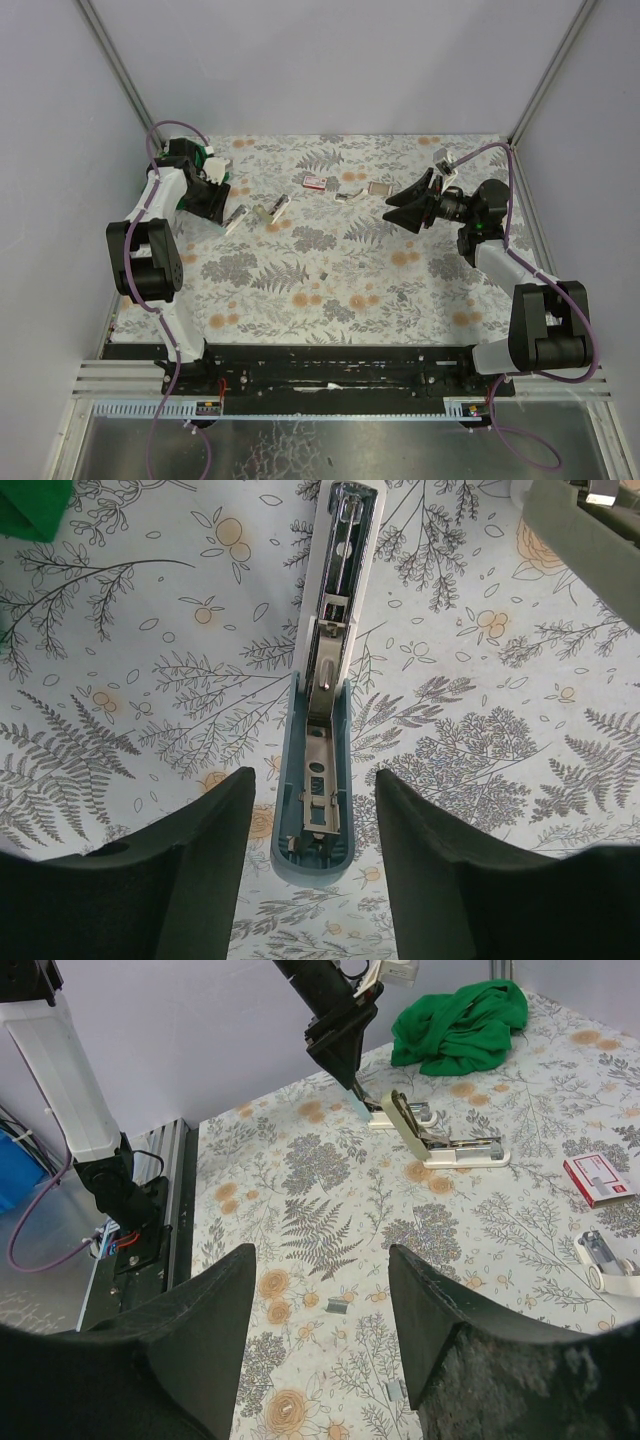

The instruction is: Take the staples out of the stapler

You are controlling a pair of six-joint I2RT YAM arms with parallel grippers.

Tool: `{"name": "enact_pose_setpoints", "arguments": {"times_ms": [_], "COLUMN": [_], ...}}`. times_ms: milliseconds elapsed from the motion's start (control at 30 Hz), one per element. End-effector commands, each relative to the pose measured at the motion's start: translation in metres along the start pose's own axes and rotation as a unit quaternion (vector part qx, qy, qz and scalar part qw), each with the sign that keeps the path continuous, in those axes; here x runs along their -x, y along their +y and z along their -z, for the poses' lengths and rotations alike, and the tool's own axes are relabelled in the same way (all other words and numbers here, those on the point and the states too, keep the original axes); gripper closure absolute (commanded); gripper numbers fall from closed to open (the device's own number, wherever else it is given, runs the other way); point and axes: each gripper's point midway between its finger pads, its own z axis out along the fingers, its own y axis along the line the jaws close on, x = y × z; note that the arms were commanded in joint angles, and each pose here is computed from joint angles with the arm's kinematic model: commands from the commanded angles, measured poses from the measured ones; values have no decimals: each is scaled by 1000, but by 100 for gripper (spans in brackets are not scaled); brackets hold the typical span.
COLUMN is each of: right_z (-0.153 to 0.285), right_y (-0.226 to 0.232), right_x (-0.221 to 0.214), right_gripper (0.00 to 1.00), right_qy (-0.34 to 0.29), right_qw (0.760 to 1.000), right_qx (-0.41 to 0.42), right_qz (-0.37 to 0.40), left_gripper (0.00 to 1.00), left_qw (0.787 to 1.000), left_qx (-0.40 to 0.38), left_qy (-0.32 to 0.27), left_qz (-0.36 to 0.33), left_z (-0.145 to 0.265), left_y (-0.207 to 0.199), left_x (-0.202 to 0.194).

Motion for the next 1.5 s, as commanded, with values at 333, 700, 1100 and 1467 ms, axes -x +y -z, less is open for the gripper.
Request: {"name": "enact_pose_setpoints", "arguments": {"times_ms": [333, 700, 1100, 1467], "right_z": [-3, -3, 15, 14], "right_y": [7, 6, -70, -171], "right_x": [6, 8, 25, -2], "right_gripper": [26, 21, 1, 1], "right_qy": [1, 4, 90, 224], "right_qw": [999, 999, 973, 908], "right_qx": [17, 7, -203, -354], "right_qz": [41, 50, 62, 2], "left_gripper": [20, 10, 0, 0], "left_qw": [998, 996, 984, 960], "left_qx": [22, 21, -9, -38], "left_qy": [-56, -82, -176, -251], "left_qz": [4, 2, -9, -120], "left_z": [16, 25, 68, 107], "left_y": [12, 8, -23, -115], "left_x": [33, 39, 64, 82]}}
